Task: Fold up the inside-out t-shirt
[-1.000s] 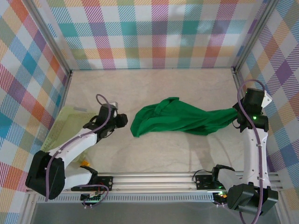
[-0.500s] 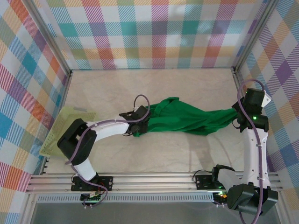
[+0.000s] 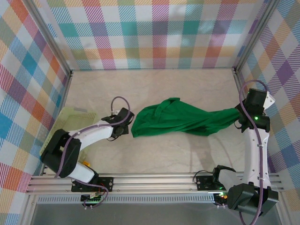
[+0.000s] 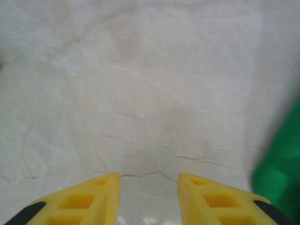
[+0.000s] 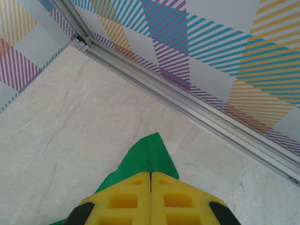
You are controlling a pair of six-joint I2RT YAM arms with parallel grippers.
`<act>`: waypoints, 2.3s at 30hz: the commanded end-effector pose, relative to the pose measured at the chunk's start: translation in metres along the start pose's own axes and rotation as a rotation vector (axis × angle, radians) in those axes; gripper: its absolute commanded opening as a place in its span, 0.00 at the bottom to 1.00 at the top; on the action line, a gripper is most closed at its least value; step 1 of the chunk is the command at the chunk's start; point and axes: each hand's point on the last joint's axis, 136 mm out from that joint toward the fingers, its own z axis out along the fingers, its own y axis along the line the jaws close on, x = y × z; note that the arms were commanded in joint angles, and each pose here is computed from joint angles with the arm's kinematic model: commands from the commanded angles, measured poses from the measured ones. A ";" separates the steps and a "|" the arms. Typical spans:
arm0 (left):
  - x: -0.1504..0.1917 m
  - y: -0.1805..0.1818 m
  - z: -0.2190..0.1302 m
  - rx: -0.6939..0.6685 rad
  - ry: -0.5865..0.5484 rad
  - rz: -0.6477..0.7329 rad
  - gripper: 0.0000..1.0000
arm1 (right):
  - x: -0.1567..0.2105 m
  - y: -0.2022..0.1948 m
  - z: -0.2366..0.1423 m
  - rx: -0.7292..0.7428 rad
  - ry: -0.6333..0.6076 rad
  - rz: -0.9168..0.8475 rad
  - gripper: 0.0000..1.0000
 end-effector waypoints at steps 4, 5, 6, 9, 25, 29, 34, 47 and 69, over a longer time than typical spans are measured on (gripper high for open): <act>-0.011 -0.017 -0.013 0.112 -0.051 0.007 0.37 | -0.007 0.002 -0.003 -0.013 -0.017 0.027 0.00; -0.015 -0.028 -0.020 0.115 -0.079 0.066 0.42 | -0.005 0.002 -0.002 -0.018 -0.011 0.028 0.00; -0.019 -0.043 -0.029 0.121 -0.111 0.136 0.46 | -0.004 0.003 -0.001 -0.024 -0.008 0.028 0.00; -0.023 -0.082 -0.037 0.166 -0.135 0.254 0.54 | -0.001 0.004 0.000 -0.033 -0.001 0.028 0.00; -0.024 -0.154 0.013 0.046 -0.009 0.432 0.65 | 0.000 -0.002 -0.008 -0.029 -0.016 0.040 0.00; -0.021 -0.134 0.024 0.037 0.020 0.352 0.51 | -0.001 -0.011 -0.013 -0.001 -0.047 0.055 0.00; -0.014 -0.095 0.024 -0.027 0.021 0.284 0.37 | 0.000 -0.012 -0.011 0.006 -0.044 0.058 0.00; -0.030 -0.091 -0.025 0.131 -0.106 0.238 0.49 | 0.003 -0.003 -0.008 -0.033 -0.019 0.053 0.00; 0.007 -0.172 -0.010 0.173 -0.013 0.547 0.64 | 0.006 0.003 -0.006 -0.063 -0.005 0.054 0.00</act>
